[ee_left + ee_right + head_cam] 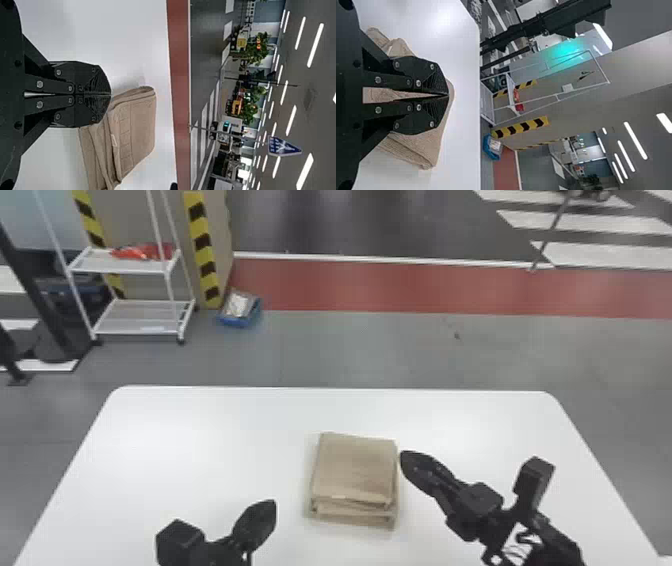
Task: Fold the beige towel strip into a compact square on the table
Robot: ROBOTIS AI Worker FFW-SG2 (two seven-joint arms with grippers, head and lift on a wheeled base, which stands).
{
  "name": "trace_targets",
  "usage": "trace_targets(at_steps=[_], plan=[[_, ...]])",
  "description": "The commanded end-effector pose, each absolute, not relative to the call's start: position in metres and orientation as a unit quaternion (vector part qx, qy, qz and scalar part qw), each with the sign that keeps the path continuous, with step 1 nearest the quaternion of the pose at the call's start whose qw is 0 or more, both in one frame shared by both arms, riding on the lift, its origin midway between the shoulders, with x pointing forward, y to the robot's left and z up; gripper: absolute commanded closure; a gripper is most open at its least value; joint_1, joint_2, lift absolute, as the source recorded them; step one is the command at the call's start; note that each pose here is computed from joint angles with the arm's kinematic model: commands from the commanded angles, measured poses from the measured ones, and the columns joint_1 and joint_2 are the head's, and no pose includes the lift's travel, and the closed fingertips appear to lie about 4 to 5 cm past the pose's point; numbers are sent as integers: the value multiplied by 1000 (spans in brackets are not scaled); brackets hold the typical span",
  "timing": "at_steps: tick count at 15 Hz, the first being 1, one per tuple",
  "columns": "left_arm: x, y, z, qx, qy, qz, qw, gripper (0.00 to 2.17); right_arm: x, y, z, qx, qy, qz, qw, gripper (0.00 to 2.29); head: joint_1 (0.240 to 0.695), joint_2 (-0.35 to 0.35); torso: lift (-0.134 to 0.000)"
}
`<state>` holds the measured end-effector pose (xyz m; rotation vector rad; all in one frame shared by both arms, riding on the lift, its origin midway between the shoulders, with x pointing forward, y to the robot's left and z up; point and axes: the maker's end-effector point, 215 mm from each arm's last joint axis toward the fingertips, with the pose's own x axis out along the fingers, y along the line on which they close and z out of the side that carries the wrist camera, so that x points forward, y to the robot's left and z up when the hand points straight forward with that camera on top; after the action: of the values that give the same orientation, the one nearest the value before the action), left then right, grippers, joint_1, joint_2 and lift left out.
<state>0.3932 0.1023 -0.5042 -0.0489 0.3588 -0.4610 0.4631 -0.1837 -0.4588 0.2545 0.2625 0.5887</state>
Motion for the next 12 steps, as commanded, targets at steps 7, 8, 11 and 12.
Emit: trace_targets(at_steps=[7,8,11,12], plan=[[430,183,-432,39,210,-162,963,73,429,-302,-377,33,128,193,972,46,695,-161,0],[435,191,-421,43,200,-153,967,73,428,-305,-368,27,121,191,974,46,695,-160,0],[441,197,-409,31,182,-133,974,53,427,-310,-337,22,64,196,978,53,695,-149,0],[442,198,-412,28,179,-130,975,49,426,-308,-332,25,53,198,978,53,695,-144,0]])
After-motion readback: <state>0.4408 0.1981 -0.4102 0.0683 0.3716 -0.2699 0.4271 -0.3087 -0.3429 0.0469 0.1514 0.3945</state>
